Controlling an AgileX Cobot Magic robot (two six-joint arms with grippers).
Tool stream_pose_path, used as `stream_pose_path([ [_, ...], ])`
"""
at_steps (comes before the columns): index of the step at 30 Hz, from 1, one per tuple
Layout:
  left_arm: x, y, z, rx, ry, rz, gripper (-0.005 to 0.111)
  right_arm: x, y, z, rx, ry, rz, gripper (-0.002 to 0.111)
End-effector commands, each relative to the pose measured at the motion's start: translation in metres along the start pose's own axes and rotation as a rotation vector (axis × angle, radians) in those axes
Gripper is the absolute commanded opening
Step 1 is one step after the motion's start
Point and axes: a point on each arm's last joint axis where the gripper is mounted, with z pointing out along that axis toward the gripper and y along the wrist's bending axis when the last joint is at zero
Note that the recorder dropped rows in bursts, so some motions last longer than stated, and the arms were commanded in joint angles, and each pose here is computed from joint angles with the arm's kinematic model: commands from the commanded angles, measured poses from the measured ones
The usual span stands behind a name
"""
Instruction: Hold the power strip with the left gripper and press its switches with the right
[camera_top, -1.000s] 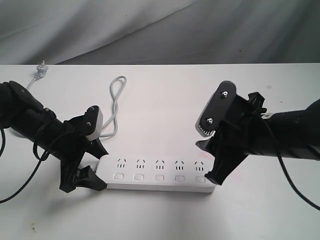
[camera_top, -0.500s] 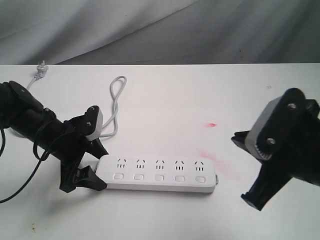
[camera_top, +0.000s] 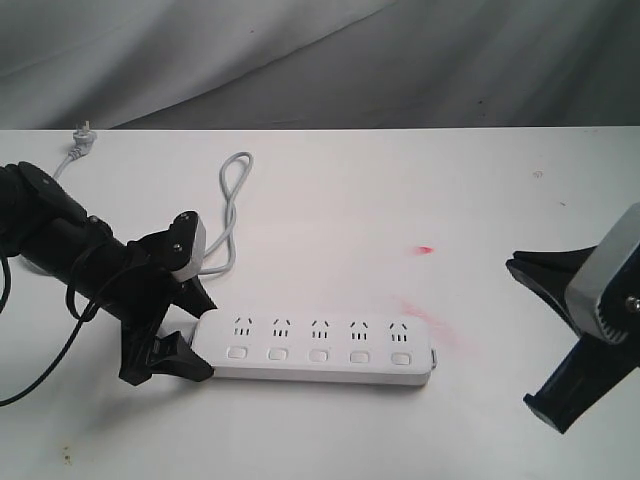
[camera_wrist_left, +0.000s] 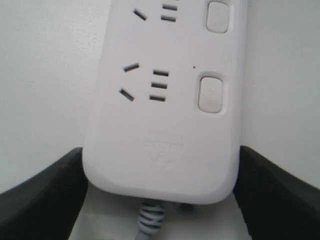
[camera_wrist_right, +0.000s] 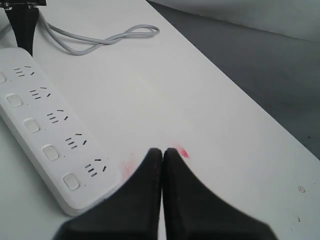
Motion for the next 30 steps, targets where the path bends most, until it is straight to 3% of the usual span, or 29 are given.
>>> stream_pose_path([
  [1,-0.001,0.000,-0.001,0.007,-0.009,-0.003,0.050,0.001,0.000,-0.001,0.010,0.001,0.012,0.000],
  [11,-0.001,0.000,-0.001,0.007,-0.009,-0.003,0.050,0.001,0.000,-0.008,0.014,-0.027,0.012,0.000],
  [19,-0.001,0.000,-0.001,0.007,-0.009,-0.003,0.050,0.027,0.011,-0.026,0.042,-0.046,0.086,0.000],
  [30,-0.001,0.000,-0.001,0.007,-0.009,-0.003,0.050,0.034,-0.001,-0.071,0.269,-0.205,0.141,0.000],
])
